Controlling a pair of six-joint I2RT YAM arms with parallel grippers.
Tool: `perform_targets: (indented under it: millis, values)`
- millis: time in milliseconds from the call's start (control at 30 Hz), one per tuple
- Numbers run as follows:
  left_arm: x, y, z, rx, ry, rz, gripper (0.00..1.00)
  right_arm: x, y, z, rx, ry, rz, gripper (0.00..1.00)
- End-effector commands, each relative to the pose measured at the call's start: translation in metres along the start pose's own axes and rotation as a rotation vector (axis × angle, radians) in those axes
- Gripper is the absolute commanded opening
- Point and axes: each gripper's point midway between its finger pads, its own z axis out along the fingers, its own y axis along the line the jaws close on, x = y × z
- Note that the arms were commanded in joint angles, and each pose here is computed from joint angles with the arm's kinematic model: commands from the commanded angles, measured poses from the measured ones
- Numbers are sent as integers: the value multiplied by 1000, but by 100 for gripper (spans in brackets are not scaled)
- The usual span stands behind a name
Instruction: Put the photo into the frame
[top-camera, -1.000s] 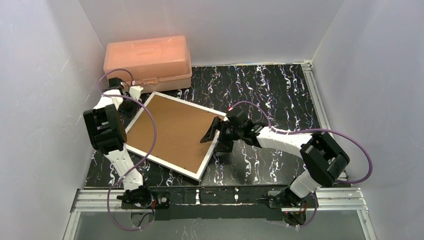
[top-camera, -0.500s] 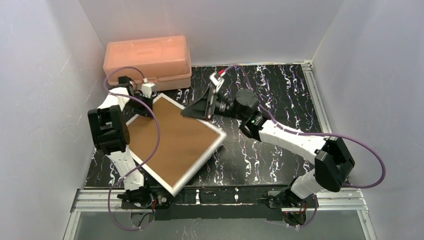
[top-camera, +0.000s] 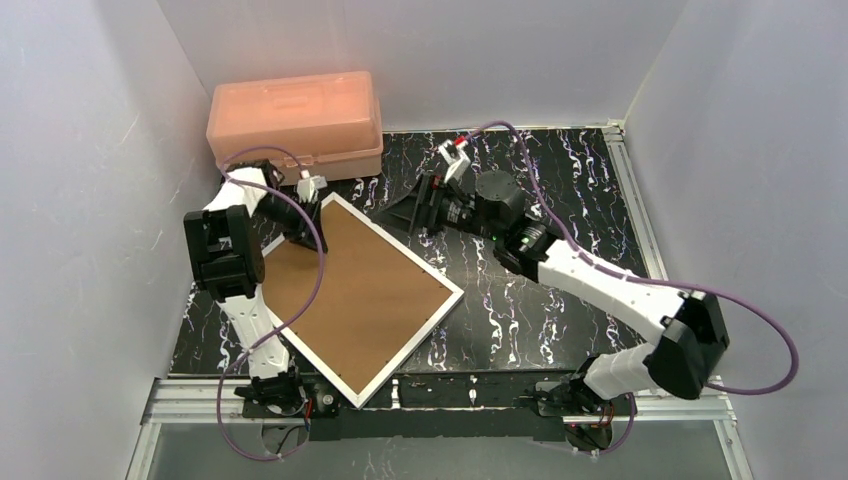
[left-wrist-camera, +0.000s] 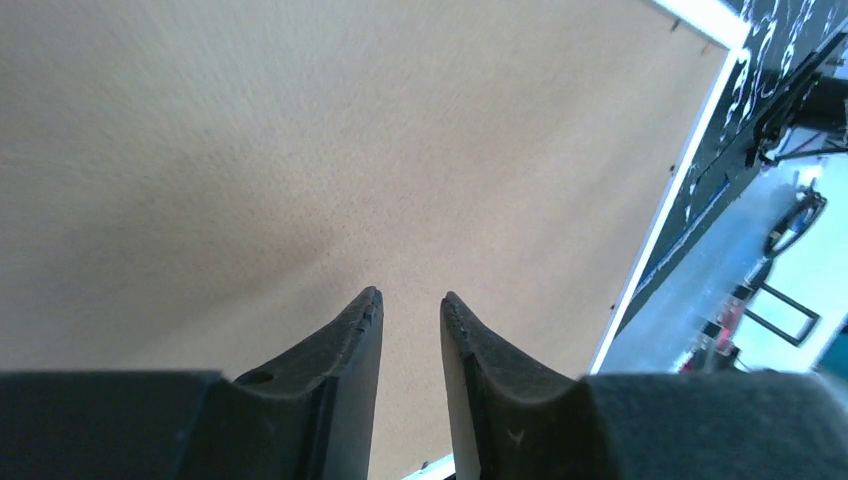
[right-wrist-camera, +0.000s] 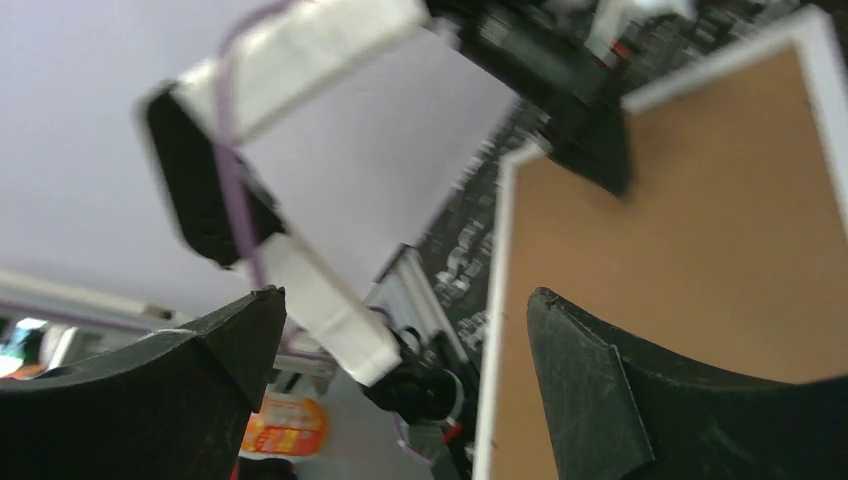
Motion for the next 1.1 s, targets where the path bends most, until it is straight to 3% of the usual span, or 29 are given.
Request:
perform_targets:
  millis: [0,167,267,333,400,533,600,633,867,1067]
  values:
    - [-29,-47,-67,-27,-105,81,31,50,-96,-61,461,102,-9,99]
    - [-39,-27,-129,-253,-166,122,55,120,-153,-109,673,204,97,99]
    - [-32,3,-156,-430,-177,125,61,142,-167,-123,687,192,165,99]
    - [-26,28,-163,-568,-178,119,61,141,-176,-127,675,111,201,99]
    - [-14,54,-158,-674,-155,119,55,143,-183,-131,664,81,242,99]
    - [0,97,-146,-808,-112,104,26,162,-203,-144,786,171,248,99]
    - [1,119,-141,-870,-101,75,6,168,-210,-148,822,183,259,97]
    - [4,130,-141,-911,-88,56,2,172,-213,-150,819,177,273,97]
    - [1,172,-113,-937,-77,4,0,178,-211,-144,769,143,329,99]
    - [20,166,-71,-850,10,33,0,182,-225,-163,1031,111,304,99]
